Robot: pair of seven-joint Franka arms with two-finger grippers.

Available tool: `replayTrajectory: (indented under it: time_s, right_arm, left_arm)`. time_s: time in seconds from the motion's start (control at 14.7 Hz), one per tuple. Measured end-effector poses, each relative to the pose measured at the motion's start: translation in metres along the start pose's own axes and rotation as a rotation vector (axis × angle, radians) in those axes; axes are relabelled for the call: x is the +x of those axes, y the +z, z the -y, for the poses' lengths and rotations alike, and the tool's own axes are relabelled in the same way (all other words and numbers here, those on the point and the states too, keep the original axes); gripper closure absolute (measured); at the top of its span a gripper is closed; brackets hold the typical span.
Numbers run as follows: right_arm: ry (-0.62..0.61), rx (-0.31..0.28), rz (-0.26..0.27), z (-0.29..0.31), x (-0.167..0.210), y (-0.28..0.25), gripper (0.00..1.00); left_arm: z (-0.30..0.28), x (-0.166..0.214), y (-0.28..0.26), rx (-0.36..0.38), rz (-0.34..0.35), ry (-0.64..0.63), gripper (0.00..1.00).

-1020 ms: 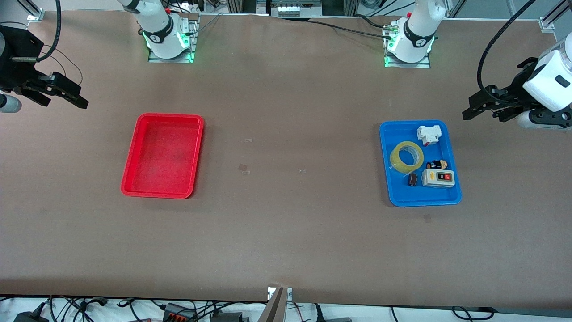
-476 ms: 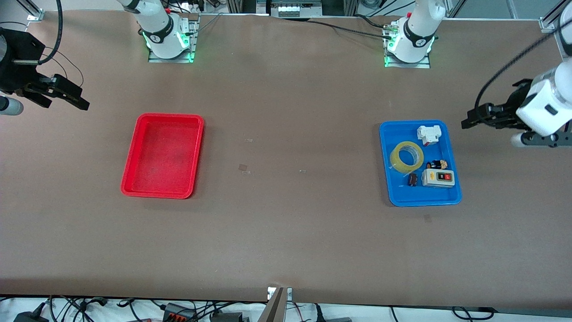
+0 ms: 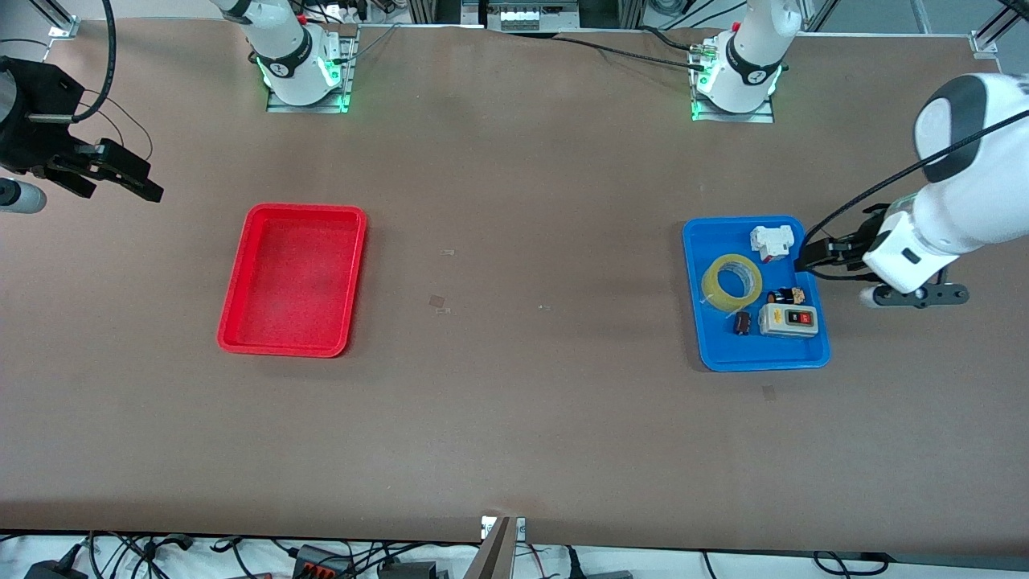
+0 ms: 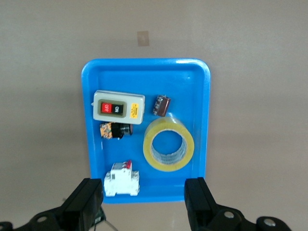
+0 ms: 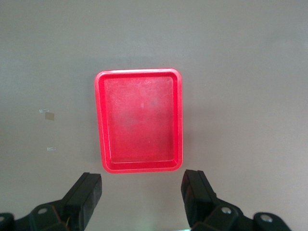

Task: Place and move tape with both arms
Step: 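Reach the left gripper down to the yellow tape roll and grasp it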

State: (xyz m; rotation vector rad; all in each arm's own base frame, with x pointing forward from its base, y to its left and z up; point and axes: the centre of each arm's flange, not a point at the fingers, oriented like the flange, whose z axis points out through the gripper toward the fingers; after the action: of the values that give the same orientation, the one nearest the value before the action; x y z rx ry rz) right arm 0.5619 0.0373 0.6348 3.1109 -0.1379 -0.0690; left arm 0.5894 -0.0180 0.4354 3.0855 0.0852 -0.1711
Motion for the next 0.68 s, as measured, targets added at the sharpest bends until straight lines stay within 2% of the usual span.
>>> replayTrajectory:
  time_s: [0.41, 0.68]
  right_arm:
    - [0.000, 0.000, -0.001, 0.000, 0.000, 0.000, 0.00]
    - [0.000, 0.001, -0.002, 0.000, 0.000, 0.000, 0.00]
  left_arm:
    - [0.004, -0.017, 0.100, 0.006, -0.071, -0.002, 0.00]
    - [0.005, -0.035, 0.156, 0.016, -0.027, 0.000, 0.00]
